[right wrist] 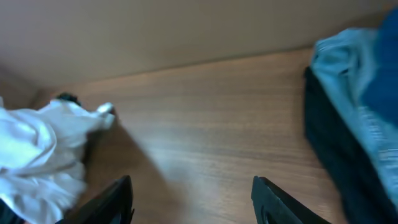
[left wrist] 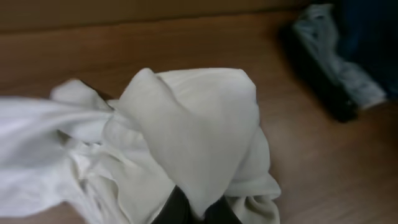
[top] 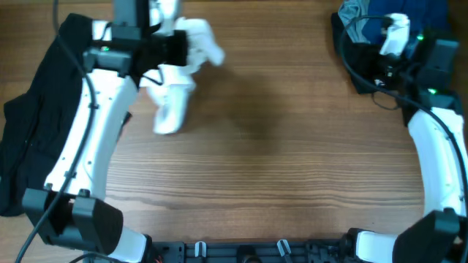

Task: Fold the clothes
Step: 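Grasp the white T-shirt with the left gripper and drag it to center, then regrasp the white T-shirt with the left gripper and lift it up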

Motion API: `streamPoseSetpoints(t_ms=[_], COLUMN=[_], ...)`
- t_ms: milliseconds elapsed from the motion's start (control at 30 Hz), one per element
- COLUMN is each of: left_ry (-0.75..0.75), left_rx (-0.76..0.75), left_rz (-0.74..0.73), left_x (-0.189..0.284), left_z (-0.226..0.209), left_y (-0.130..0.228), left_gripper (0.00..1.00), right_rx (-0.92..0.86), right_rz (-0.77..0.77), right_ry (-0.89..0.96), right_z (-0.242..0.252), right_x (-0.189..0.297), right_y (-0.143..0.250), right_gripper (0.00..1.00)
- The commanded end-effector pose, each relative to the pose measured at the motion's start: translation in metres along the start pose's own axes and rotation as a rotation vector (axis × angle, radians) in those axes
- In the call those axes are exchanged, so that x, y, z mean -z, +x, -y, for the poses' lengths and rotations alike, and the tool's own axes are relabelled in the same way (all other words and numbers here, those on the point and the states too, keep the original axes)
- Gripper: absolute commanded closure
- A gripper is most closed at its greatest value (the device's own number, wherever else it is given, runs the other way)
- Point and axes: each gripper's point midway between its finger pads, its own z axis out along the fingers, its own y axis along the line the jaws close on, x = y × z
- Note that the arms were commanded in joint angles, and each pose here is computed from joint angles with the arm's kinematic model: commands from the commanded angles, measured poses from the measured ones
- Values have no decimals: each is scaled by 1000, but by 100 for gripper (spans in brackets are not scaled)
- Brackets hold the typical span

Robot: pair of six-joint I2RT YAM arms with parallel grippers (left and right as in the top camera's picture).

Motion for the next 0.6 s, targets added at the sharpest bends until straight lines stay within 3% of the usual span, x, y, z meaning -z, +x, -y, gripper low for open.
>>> streamPoseSetpoints(t_ms=[0, 100, 267, 300, 333, 467, 567], left_ry=[137, 170, 129, 75, 25, -167, -264], left_rx=[-66, -78, -41, -33, -29, -11, 41], left_rz=[96, 110, 38, 21, 13, -7, -31], left_x=[23, 29, 22, 19, 18, 22, 31], left_z=[65, 87, 77, 67, 58, 16, -22], left_y=[-35, -40, -24, -19, -17, -11, -6], left_gripper=[96, 96, 96, 91, 76, 41, 29], right_rx=[-19, -48, -58, -60, -60, -74, -70], right_rz=[48, 19, 2, 1, 0, -20, -44], right_ry=[-1, 8, 9, 9, 9, 12, 14], right_z=[-4, -1, -1, -1, -1, 0, 1], right_x=[24, 26, 25, 25, 25, 25, 24], right_y=[-18, -10, -5, -5, -5, 1, 7], right_gripper=[37, 32, 31, 31, 31, 30, 28])
